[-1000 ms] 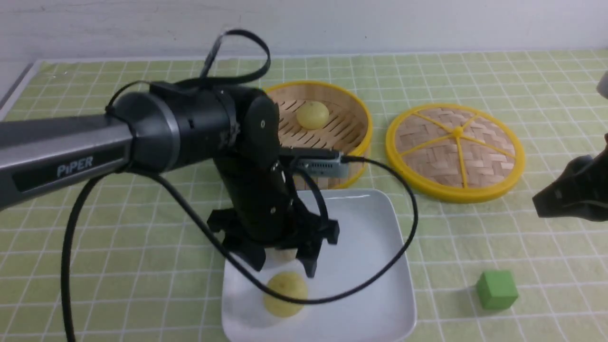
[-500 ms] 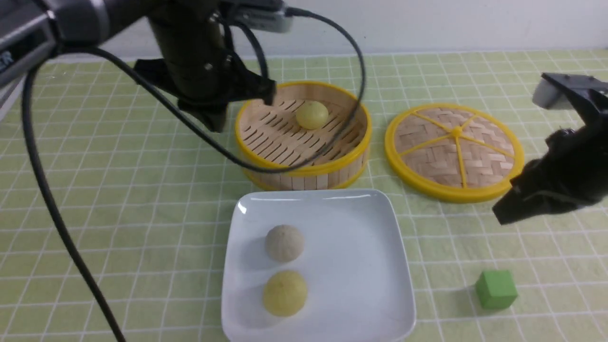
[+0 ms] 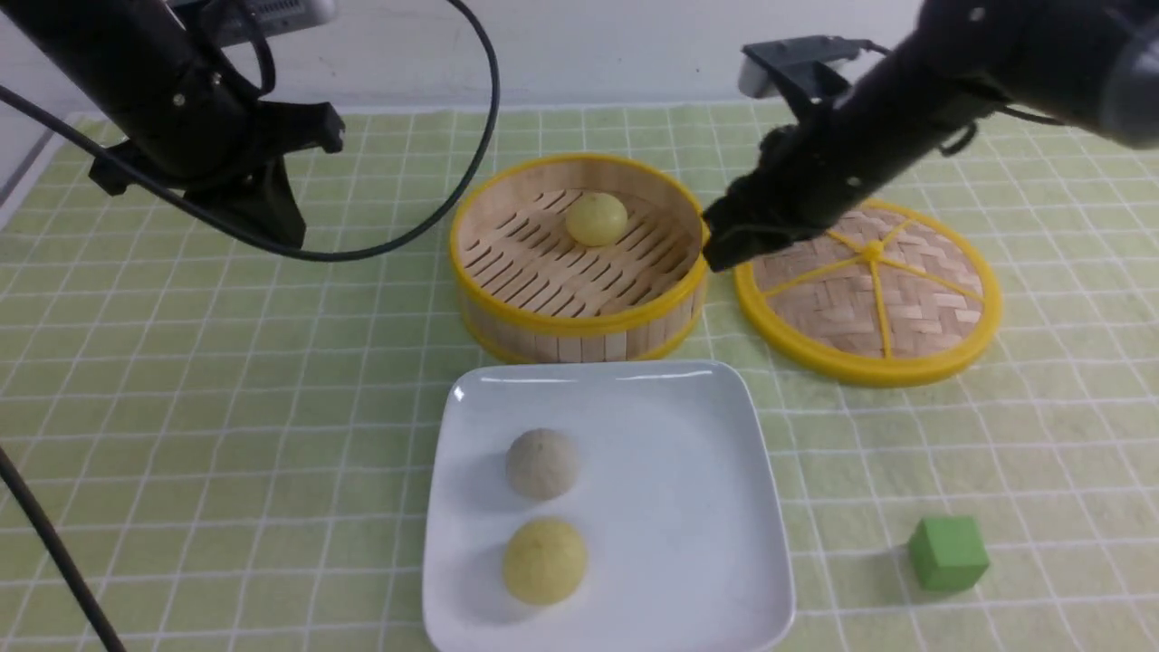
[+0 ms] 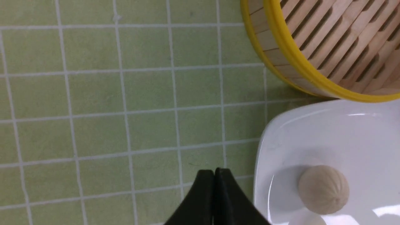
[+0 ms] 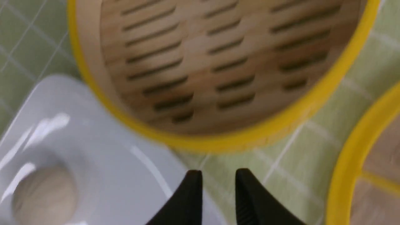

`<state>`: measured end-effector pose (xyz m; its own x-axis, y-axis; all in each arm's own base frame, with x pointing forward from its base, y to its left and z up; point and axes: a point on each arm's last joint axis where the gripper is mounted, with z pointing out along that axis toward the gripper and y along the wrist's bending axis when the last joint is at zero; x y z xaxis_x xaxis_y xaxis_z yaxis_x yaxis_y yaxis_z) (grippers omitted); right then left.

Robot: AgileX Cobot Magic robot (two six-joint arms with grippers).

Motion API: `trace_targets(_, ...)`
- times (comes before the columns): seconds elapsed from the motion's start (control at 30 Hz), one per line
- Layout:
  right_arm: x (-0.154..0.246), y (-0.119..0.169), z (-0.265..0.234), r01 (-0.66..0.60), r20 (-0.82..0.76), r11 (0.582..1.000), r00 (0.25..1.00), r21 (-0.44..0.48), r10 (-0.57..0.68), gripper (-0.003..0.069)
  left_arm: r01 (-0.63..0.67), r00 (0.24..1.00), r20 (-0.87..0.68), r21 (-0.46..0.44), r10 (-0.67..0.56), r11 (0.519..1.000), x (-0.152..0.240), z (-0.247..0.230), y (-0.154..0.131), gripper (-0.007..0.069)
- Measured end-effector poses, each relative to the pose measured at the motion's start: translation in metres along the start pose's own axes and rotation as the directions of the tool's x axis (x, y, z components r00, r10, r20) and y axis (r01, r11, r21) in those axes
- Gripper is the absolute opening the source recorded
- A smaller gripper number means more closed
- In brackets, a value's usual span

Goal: Put the steamed buns into the plate on the green tablecloth.
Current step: 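Reach toward a bun in the bamboo steamer with the right gripper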

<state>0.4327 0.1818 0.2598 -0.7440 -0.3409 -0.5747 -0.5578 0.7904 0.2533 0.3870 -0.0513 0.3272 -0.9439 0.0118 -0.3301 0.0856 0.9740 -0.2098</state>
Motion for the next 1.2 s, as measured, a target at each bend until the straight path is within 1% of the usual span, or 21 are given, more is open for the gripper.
trace_targets(0.13,-0.028,-0.007,0.04,0.036,0.087,0.999,0.996,0.012,-0.037,0.0344,-0.014,1.0,0.0,0.012,0.014,1.0,0.0,0.0,-0.001,0.0012)
trace_targets(0.23,-0.039,-0.009,0.069,0.049,0.131,0.999,0.99,0.004,-0.05,0.0407,-0.014,1.0,-0.001,0.019,0.014,1.0,0.0,0.0,-0.002,0.0012)
trace_targets(0.33,-0.046,-0.01,0.085,0.06,0.171,0.998,0.983,0.005,-0.06,0.0422,-0.013,1.0,-0.002,0.022,0.013,1.0,0.0,0.001,-0.002,0.0013)
trace_targets(0.5,-0.045,-0.017,0.099,0.049,0.188,0.999,0.981,0.013,-0.051,0.0413,-0.01,1.0,-0.014,0.022,0.01,1.0,-0.001,0.007,-0.001,0.0013)
trace_targets(0.57,-0.044,-0.019,0.101,0.059,0.193,0.998,0.979,0.016,-0.061,0.0395,-0.008,1.0,-0.023,0.021,0.009,1.0,-0.002,0.011,0.0,0.0013)
trace_targets(0.7,-0.045,-0.02,0.1,0.117,0.203,0.993,0.972,0.027,-0.12,0.0356,-0.007,1.0,-0.029,0.021,0.007,1.0,-0.002,0.013,0.001,0.0014)
trace_targets(0.8,-0.044,-0.02,0.103,0.178,0.2,0.983,0.963,0.033,-0.181,0.0306,-0.006,1.0,-0.03,0.021,0.007,1.0,-0.002,0.014,0.001,0.0016)
trace_targets(0.9,-0.039,-0.022,0.11,0.221,0.185,0.975,0.958,0.019,-0.22,0.0263,-0.006,1.0,-0.03,0.021,0.007,1.0,-0.002,0.014,0.001,0.0017)
trace_targets(1.0,-0.035,-0.024,0.116,0.228,0.163,0.974,0.96,0.01,-0.227,0.0222,-0.006,1.0,-0.03,0.021,0.007,1.0,-0.002,0.014,0.001,0.0018)
trace_targets(1.07,-0.034,-0.023,0.116,0.227,0.157,0.974,0.962,0.001,-0.224,0.0181,-0.006,1.0,-0.03,0.021,0.007,1.0,-0.002,0.014,0.001,0.0019)
trace_targets(1.1,-0.034,-0.023,0.116,0.227,0.157,0.974,0.962,0.001,-0.224,0.0181,-0.006,1.0,-0.03,0.021,0.007,1.0,-0.002,0.014,0.001,0.0019)
trace_targets(1.13,-0.033,-0.023,0.116,0.228,0.146,0.974,0.964,-0.009,-0.224,0.0125,-0.006,1.0,-0.03,0.021,0.007,1.0,-0.002,0.014,0.001,0.0019)
trace_targets(1.2,-0.031,-0.022,0.116,0.233,0.122,0.972,0.966,-0.022,-0.229,0.0065,-0.006,1.0,-0.03,0.021,0.007,1.0,-0.002,0.014,0.001,0.0019)
